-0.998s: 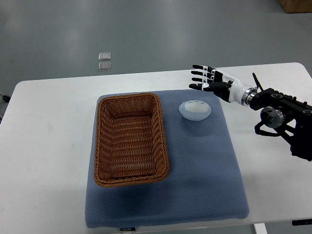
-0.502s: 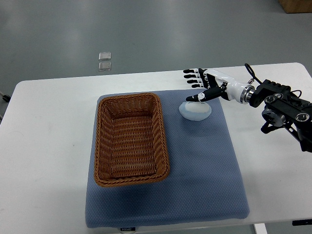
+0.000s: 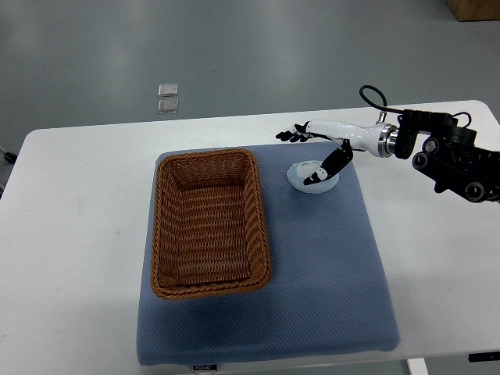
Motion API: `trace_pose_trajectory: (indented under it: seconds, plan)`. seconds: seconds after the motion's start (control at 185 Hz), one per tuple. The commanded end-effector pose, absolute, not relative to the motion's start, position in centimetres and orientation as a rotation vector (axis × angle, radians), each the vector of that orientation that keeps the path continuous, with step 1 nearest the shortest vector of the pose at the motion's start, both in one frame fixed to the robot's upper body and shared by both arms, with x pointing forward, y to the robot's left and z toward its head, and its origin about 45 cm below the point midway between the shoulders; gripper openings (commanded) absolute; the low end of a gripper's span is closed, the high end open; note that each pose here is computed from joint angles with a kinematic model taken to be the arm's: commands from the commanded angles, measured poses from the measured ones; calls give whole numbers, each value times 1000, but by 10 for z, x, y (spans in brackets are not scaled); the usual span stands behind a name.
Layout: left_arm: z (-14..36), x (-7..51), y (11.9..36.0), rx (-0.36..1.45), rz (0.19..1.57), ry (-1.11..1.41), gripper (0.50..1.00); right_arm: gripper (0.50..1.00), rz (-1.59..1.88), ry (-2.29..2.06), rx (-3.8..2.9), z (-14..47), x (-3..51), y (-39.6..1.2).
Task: Place blue toy in brown basket
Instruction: 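Lower the right hand over the plush toy and close fingers around it, then lift the plush toy with the right hand and carry it over the basket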
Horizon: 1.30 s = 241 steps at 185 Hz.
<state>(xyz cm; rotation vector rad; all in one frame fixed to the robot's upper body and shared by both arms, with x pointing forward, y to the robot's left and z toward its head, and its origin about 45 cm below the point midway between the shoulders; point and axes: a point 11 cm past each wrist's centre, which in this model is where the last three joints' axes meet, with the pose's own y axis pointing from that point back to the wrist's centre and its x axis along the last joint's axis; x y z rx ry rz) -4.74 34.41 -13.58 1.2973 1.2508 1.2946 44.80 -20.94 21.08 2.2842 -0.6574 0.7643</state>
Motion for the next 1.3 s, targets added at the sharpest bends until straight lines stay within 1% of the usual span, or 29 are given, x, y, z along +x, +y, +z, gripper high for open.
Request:
trace_pose_trajectory:
  seconds: [0.0, 0.34, 0.567, 0.685, 0.718, 0.734, 0.842, 0.879, 0.917, 0.923, 0.993, 1.009, 1.014, 1.02, 1.058, 1.063, 1.117, 1.122, 1.16, 1.198, 1.246, 1.252, 1.295]
  plan:
    - [-136, -47, 344, 1298, 1295, 1251, 1000, 911, 791, -636, 2247, 207, 449, -206]
    - [-136, -46, 344, 1296, 1295, 1250, 1000, 905, 801, -633, 2136, 183, 444, -214]
    - [-136, -47, 344, 1297, 1294, 1251, 1000, 905, 816, -628, 2118, 179, 442, -216]
    - [-136, -47, 344, 1297, 1294, 1251, 1000, 895, 823, -642, 2109, 178, 443, -218]
    - [-136, -47, 344, 1298, 1295, 1251, 1000, 883, 828, -652, 2104, 178, 444, -219]
    - [-136, -47, 344, 1298, 1295, 1251, 1000, 862, 828, -656, 2101, 177, 444, -219]
    - [-136, -47, 344, 1298, 1295, 1251, 1000, 797, 832, -645, 2083, 172, 442, -222]
    - [-136, -47, 344, 1298, 1295, 1251, 1000, 795, 841, -649, 2071, 171, 442, -224]
    - [-136, -47, 344, 1298, 1295, 1251, 1000, 780, 849, -648, 2064, 169, 442, -223]
    - [-136, -47, 344, 1297, 1294, 1251, 1000, 770, 852, -647, 2061, 168, 442, -223]
    - [-136, -47, 344, 1297, 1294, 1251, 1000, 721, 858, -643, 2049, 166, 442, -224]
    - [-136, -47, 344, 1297, 1294, 1251, 1000, 701, 859, -644, 2047, 166, 443, -224]
    - [-136, -47, 344, 1297, 1294, 1251, 1000, 701, 859, -644, 2047, 166, 443, -224]
    - [-136, -47, 344, 1297, 1294, 1251, 1000, 689, 860, -646, 2045, 166, 443, -224]
    - [-136, -47, 344, 1298, 1295, 1251, 1000, 660, 861, -648, 2047, 166, 443, -225]
    - [-136, -47, 344, 1297, 1294, 1251, 1000, 650, 862, -650, 2045, 166, 443, -225]
    - [-136, -47, 344, 1297, 1294, 1251, 1000, 623, 865, -653, 2048, 167, 444, -225]
    - [-136, -47, 344, 1298, 1295, 1251, 1000, 613, 866, -653, 2050, 167, 444, -225]
    - [-136, -47, 344, 1298, 1295, 1251, 1000, 588, 868, -656, 2052, 168, 444, -225]
    - [-136, -47, 344, 1297, 1294, 1251, 1000, 548, 871, -660, 2053, 169, 445, -224]
    - [-136, -47, 344, 1297, 1294, 1251, 1000, 513, 883, -660, 2062, 171, 445, -223]
    - [-136, -47, 344, 1297, 1294, 1251, 1000, 503, 886, -660, 2066, 171, 445, -223]
    - [-136, -47, 344, 1297, 1294, 1251, 1000, 500, 901, -655, 2082, 174, 445, -220]
